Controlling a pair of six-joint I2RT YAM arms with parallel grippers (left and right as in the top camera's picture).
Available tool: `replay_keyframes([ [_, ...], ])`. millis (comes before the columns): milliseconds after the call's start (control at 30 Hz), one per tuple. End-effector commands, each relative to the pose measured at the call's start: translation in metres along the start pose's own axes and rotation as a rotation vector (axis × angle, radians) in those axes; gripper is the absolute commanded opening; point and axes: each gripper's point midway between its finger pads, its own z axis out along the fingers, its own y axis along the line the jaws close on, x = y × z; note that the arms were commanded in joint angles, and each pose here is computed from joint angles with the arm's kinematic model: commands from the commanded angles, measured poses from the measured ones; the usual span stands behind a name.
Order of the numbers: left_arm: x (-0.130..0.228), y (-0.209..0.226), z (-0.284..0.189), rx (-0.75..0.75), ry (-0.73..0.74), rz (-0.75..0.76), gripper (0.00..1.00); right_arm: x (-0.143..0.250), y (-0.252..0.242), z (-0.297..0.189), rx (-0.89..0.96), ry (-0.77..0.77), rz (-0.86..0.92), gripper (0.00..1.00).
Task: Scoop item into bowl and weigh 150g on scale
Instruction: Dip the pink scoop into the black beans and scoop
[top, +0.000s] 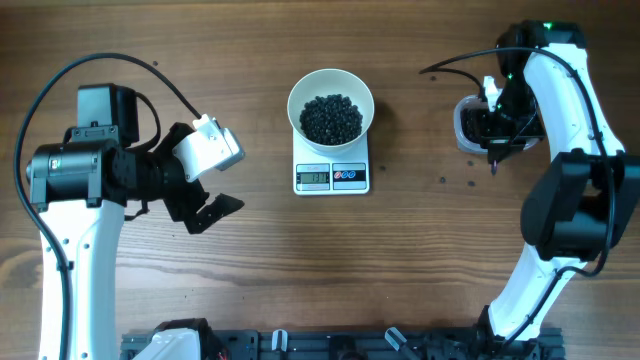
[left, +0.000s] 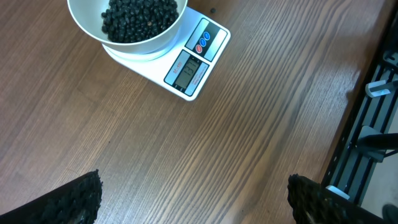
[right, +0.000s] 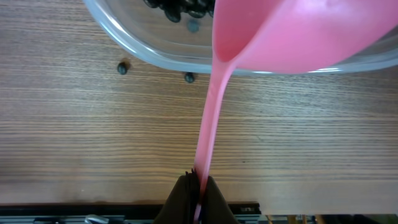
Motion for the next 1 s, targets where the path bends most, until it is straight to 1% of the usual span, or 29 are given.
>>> replay_keyframes([
  [0,-0.008,0.000,-0.007,-0.013,-0.031,0.033,1.00,-0.003,-0.006,0.014,0.024,0.048,-0.005,0.04],
  [233,-0.008,0.000,-0.007,-0.013,-0.031,0.033,1.00,-0.007,0.010,0.025,-0.064,0.081,-0.018,0.04],
  [567,-0.008,0.000,-0.007,-0.013,-0.031,0.033,1.00,-0.013,0.031,0.018,-0.188,0.050,-0.011,0.04],
  [667,-0.008,0.000,-0.007,-0.013,-0.031,0.032,1.00,-0.016,0.032,0.013,-0.204,0.038,0.050,0.04],
  [767,-0.008,0.000,-0.007,-0.013,-0.031,0.033,1.00,-0.024,0.039,0.001,-0.283,-0.007,0.074,0.04],
  [833,-0.008,0.000,-0.007,-0.013,-0.031,0.033,1.00,-0.030,0.034,-0.008,-0.300,-0.040,0.113,0.04],
  [967,-0.008,0.000,-0.007,-0.013,-0.031,0.032,1.00,-0.033,0.029,-0.013,-0.349,-0.051,0.175,0.04],
])
